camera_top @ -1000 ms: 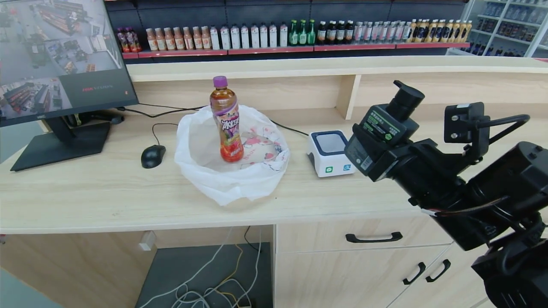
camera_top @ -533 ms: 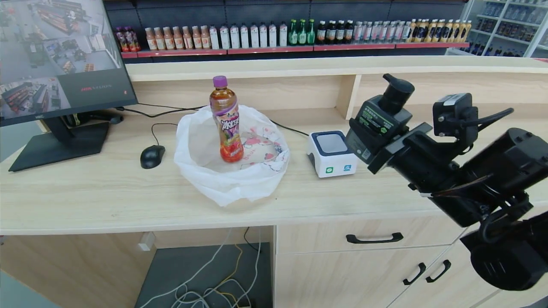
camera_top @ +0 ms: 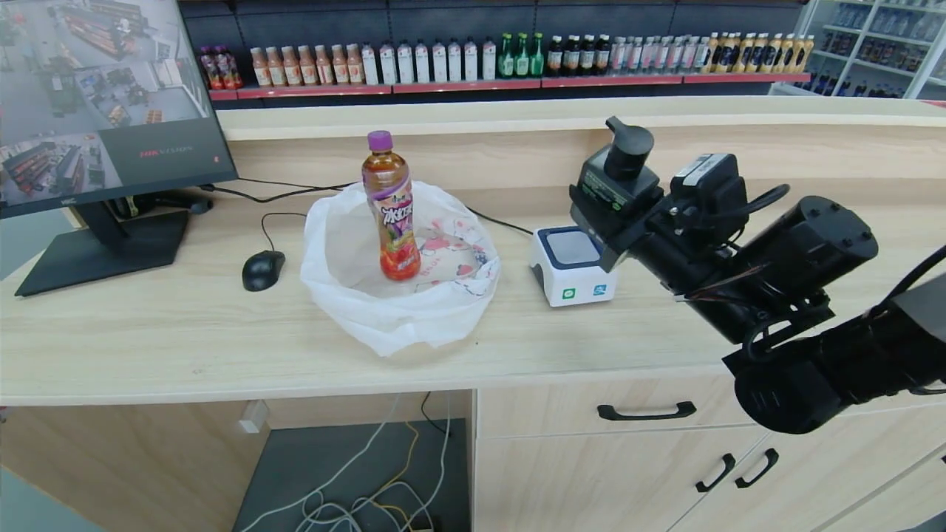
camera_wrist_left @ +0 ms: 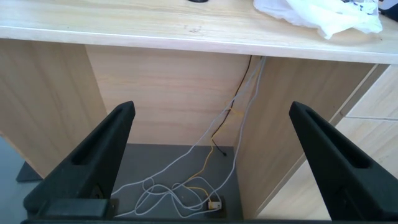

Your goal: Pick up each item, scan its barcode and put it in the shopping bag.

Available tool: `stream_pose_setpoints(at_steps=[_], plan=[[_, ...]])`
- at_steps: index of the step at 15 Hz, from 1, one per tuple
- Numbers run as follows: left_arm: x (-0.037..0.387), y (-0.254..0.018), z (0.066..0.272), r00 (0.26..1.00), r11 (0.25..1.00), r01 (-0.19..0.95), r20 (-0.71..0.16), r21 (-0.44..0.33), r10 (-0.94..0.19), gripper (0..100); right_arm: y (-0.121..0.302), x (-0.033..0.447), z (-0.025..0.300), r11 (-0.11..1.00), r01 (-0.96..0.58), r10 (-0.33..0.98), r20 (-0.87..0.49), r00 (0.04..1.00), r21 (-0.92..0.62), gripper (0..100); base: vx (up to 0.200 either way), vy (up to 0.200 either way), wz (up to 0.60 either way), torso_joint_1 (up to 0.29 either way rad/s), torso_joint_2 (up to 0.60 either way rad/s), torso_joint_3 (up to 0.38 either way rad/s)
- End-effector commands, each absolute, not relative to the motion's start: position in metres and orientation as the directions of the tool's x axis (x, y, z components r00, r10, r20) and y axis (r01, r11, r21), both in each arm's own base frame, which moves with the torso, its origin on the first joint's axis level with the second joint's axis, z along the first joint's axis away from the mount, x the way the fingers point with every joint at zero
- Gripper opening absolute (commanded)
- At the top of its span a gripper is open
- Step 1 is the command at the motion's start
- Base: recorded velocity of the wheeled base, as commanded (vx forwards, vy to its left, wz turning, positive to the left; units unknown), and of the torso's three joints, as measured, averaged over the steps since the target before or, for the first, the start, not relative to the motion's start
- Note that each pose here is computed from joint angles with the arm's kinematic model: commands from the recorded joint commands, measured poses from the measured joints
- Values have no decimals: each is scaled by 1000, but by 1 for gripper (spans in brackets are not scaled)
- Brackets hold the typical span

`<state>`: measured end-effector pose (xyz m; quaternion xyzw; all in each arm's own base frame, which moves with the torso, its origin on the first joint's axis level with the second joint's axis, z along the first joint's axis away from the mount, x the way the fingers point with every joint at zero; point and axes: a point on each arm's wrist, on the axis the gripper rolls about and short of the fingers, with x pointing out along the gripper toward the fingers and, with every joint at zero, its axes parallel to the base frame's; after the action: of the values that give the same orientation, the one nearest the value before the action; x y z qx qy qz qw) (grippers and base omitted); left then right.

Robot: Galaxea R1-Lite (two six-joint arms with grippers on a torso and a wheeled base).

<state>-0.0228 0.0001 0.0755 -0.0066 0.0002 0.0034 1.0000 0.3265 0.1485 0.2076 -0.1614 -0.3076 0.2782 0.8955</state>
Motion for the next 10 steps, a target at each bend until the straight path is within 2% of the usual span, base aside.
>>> stream_pose_setpoints(at_steps=[1,5,10], plan=[[-23,0,75,1000,1000,-8,0,-14,8,100,157,344,200,764,-389,629,463,625,-514,0,0,0,0,0,0,0],[-23,0,75,1000,1000,-8,0,-14,8,100,156,369,208,666,-324,726,484,489,-672,0,0,0,0,0,0,0],[-23,0,75,1000,1000,-8,0,-14,8,100,134,393,179,537,-286,809,387,443,-794,0,0,0,0,0,0,0]])
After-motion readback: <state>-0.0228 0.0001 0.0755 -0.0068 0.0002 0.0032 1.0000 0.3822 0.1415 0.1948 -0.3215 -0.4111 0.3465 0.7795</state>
